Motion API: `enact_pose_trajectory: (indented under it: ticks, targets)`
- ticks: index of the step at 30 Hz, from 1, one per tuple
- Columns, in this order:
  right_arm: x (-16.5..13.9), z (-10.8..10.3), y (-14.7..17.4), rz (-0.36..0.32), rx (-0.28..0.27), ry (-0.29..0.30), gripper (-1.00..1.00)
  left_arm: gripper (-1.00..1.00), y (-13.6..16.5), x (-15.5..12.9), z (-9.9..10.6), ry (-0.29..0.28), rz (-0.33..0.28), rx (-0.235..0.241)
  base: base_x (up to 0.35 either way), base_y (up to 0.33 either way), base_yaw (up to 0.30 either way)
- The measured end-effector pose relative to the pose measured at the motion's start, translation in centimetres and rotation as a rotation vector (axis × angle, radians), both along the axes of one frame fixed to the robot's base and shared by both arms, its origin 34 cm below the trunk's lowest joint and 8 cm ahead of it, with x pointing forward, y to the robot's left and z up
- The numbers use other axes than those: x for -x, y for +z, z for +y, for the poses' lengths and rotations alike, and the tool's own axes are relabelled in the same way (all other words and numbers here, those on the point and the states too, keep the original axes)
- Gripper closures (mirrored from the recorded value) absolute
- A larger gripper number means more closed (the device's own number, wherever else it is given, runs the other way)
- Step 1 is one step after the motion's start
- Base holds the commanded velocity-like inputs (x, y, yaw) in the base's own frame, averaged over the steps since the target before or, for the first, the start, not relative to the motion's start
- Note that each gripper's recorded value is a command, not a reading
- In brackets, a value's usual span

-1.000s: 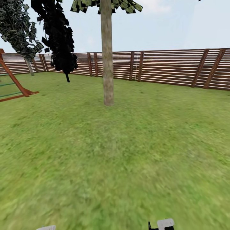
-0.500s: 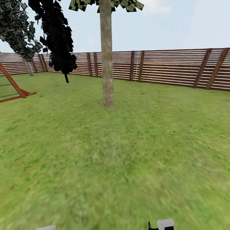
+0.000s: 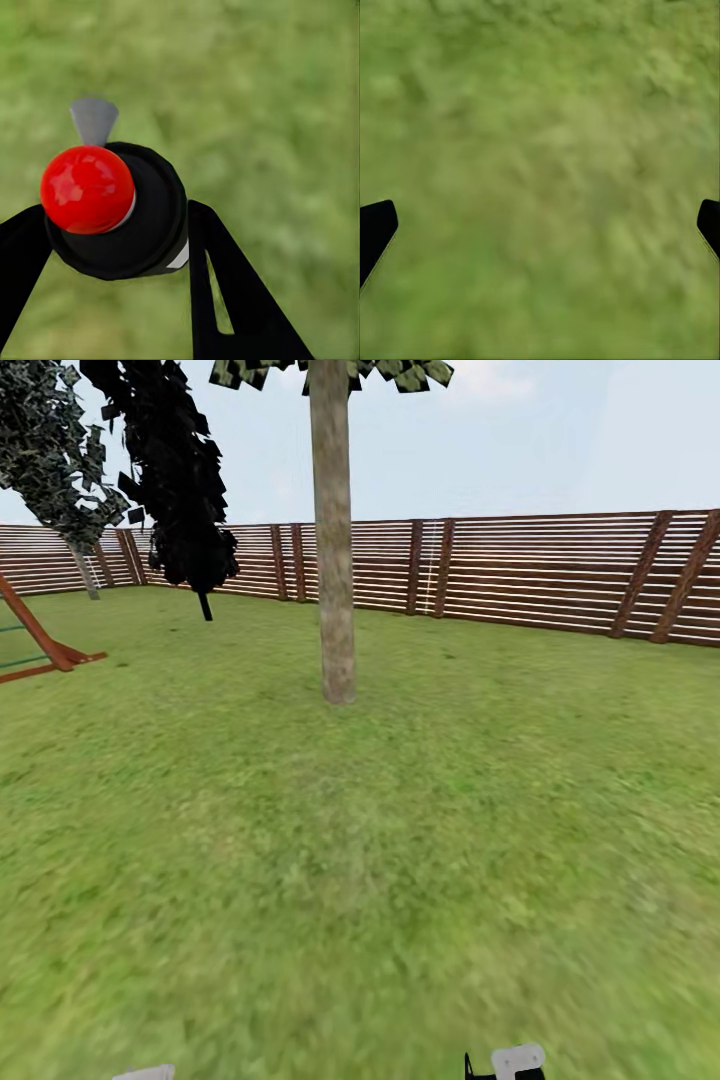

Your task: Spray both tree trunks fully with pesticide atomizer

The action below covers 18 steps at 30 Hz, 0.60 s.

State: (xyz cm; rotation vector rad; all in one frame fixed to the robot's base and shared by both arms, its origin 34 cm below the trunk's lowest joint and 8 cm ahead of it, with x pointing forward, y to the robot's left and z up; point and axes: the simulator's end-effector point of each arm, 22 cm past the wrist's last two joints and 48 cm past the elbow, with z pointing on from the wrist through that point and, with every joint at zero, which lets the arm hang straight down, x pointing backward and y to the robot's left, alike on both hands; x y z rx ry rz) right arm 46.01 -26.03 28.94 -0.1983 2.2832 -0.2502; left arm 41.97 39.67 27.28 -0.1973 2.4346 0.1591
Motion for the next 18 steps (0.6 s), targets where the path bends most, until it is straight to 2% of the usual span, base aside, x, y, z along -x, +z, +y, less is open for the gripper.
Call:
enact_pose_trajectory:
  ticks: [18]
  targets:
    - [-0.01, 0.20, -0.01, 0.001, -0.002, 0.003, -1.00, 1.00, 0.02, -0.04, -0.06, -0.004, -0.001, 0.003, 0.338, 0.000, 0.000]
